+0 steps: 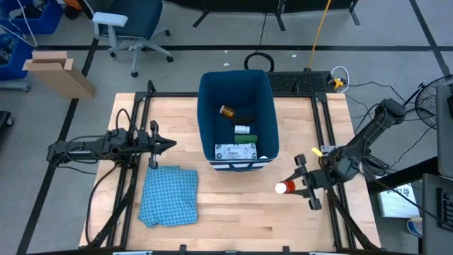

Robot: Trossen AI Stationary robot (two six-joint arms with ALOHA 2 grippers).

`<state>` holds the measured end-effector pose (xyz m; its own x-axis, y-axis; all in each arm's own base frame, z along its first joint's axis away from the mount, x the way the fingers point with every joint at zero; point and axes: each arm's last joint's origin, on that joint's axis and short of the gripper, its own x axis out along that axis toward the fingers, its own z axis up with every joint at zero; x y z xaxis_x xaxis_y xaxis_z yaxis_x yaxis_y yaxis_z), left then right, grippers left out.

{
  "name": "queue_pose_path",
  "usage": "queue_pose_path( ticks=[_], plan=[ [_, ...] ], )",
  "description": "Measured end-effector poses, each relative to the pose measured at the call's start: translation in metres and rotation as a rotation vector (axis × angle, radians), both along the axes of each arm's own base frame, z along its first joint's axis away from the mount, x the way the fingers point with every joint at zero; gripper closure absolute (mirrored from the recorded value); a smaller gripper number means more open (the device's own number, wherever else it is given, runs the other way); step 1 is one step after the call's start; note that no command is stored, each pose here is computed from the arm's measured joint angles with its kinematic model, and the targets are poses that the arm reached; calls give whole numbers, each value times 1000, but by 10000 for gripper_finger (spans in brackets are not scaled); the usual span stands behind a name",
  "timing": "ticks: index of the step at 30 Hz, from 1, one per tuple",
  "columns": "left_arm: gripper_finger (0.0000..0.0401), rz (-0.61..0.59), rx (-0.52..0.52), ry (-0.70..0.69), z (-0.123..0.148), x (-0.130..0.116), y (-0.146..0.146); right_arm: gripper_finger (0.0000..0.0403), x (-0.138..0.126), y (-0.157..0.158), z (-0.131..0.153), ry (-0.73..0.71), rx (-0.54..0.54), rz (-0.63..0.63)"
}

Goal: Pick & place medical supplies in basket/bin
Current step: Put the orange pill bottle into the blue bin

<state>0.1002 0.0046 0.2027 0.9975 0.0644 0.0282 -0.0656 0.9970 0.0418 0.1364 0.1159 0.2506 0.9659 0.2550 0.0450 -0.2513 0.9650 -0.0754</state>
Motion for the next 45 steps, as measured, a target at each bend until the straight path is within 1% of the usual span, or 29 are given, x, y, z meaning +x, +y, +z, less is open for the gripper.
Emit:
queue_pose_path(
  ticks=[5, 9, 11, 15, 18, 21, 25, 29, 33, 36, 39, 42, 45],
  plan=[
    [375, 0, 0, -1, 0, 0, 0, 269, -15, -15, -22, -91, 34, 0],
    [375, 0, -6, 1, 0, 0, 0, 269, -25, -27, -36, -115, 53, -12],
    [375, -1, -24, 3, 0, 0, 0, 270, -28, -31, -37, -130, 64, -20],
    [375, -2, -42, 1, 0, 0, 0, 270, -29, -34, -34, -164, 47, -36],
    [375, -2, -43, 1, 0, 0, 0, 270, -29, -37, -27, -201, 51, -60],
    [375, -2, -46, 1, 0, 0, 0, 270, -26, -42, -9, -267, 69, -116],
    [375, -1, -52, 15, -2, 0, 0, 270, -18, -52, 32, -326, 23, -226],
    [375, 0, -47, 27, -3, 0, 0, 270, -9, -67, 81, -265, -56, -349],
    [375, 0, -41, 31, -3, 0, 0, 270, 8, -86, 125, -208, -96, -504],
    [375, 0, -36, 31, -3, 0, 0, 270, 26, -103, 149, -146, -129, -538],
    [375, 1, -23, 32, -3, 0, 0, 270, 51, -125, 165, -65, -118, -556],
    [375, 1, -13, 32, -3, 0, 0, 270, 82, -153, 171, 25, -90, -537],
    [375, 1, 2, 33, -3, 0, 0, 270, 115, -182, 169, 114, -54, -483]
  ],
)
